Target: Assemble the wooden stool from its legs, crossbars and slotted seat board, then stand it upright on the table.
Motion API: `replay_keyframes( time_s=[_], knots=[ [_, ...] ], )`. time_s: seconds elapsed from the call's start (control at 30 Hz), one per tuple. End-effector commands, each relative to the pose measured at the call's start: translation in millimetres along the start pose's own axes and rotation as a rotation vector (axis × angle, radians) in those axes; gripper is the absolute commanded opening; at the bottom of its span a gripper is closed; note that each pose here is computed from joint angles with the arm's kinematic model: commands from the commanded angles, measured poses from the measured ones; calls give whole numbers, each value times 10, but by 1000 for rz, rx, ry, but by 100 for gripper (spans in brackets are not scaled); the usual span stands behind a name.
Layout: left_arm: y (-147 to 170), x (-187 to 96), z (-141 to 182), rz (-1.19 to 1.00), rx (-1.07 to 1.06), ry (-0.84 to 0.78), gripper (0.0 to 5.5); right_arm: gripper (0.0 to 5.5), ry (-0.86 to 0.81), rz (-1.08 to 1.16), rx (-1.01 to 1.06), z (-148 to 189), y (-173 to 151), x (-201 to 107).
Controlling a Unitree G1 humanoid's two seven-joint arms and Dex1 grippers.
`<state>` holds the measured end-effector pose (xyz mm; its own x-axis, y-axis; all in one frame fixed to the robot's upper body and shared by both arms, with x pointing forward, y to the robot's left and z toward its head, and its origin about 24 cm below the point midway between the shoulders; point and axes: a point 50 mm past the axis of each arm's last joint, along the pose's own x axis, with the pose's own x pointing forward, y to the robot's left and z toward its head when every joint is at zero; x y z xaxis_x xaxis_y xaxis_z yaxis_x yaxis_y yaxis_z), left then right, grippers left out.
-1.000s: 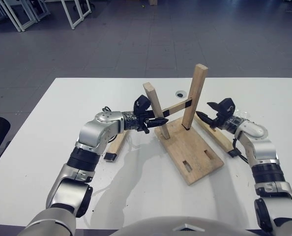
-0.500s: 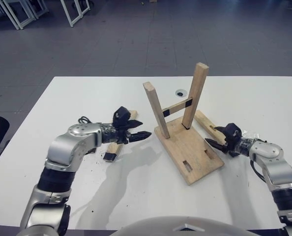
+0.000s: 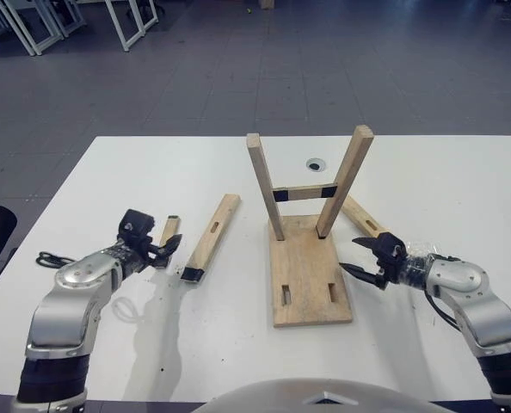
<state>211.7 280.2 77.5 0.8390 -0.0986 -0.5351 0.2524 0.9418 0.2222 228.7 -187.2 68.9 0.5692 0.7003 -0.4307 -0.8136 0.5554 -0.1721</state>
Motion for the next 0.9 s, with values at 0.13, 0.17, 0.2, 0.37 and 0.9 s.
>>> replay_keyframes(
  time_s=[0.13,0.17,0.2,0.37,0.9],
  knots=[
    [26,51,-487,75,-15,85,348,333,-60,-18,-8,181,-32,61],
    [29,71,-502,72,-25,80,348,333,-59,-18,-9,182,-34,58],
    [29,88,-509,66,-38,71,348,333,-58,-18,-10,184,-37,54],
    [-16,144,-409,37,-158,-11,348,333,-53,-10,-22,183,-40,67],
    [-290,303,-360,52,-184,25,348,333,-40,-2,-25,165,-34,71]
  ],
)
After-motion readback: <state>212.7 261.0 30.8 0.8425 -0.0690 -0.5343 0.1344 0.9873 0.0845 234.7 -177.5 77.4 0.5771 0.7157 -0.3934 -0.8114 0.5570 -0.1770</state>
